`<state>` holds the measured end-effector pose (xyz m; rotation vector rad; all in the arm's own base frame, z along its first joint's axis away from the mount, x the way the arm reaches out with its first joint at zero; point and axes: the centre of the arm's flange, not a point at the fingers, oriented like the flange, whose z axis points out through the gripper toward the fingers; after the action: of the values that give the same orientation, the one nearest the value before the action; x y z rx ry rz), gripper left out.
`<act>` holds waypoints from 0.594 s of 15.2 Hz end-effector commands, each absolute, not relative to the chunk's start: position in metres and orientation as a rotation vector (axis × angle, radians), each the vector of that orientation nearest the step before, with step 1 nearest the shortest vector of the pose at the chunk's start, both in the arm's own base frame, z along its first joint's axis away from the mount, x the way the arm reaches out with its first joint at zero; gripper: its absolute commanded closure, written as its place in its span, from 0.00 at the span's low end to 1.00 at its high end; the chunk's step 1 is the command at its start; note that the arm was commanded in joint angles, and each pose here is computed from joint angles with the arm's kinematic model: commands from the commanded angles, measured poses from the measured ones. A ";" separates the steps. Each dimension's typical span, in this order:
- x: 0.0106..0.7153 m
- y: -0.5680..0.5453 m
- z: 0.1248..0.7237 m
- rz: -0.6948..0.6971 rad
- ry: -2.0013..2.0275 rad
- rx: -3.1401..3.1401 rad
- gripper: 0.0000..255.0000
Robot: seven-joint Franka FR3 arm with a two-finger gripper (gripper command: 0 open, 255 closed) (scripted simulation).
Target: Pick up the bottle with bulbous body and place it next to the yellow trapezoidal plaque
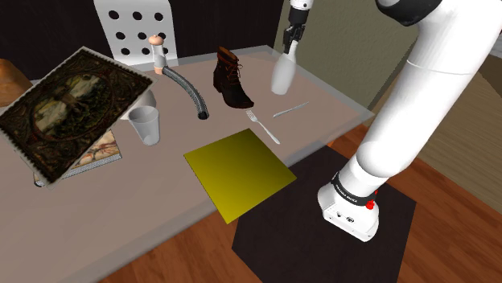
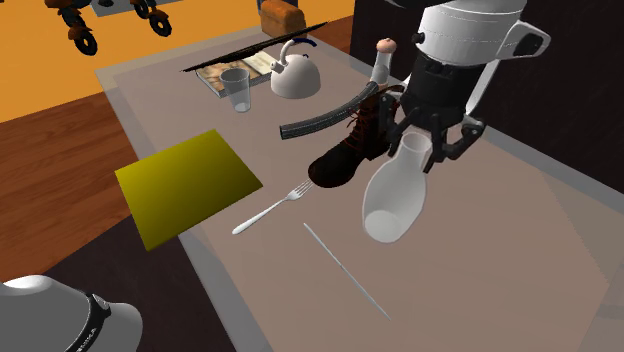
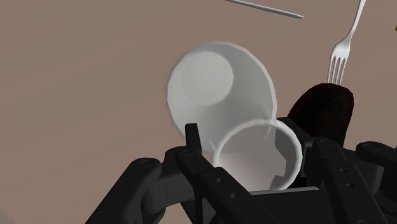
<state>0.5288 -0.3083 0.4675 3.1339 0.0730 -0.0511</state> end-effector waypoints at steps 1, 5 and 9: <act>0.529 -0.308 0.479 -0.051 0.073 3.134 1.00; 0.529 -0.308 0.500 -0.051 0.073 3.134 1.00; 0.528 -0.285 0.522 -0.051 0.073 3.134 1.00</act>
<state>0.5267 -0.2934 0.5144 3.1340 0.0739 -0.0516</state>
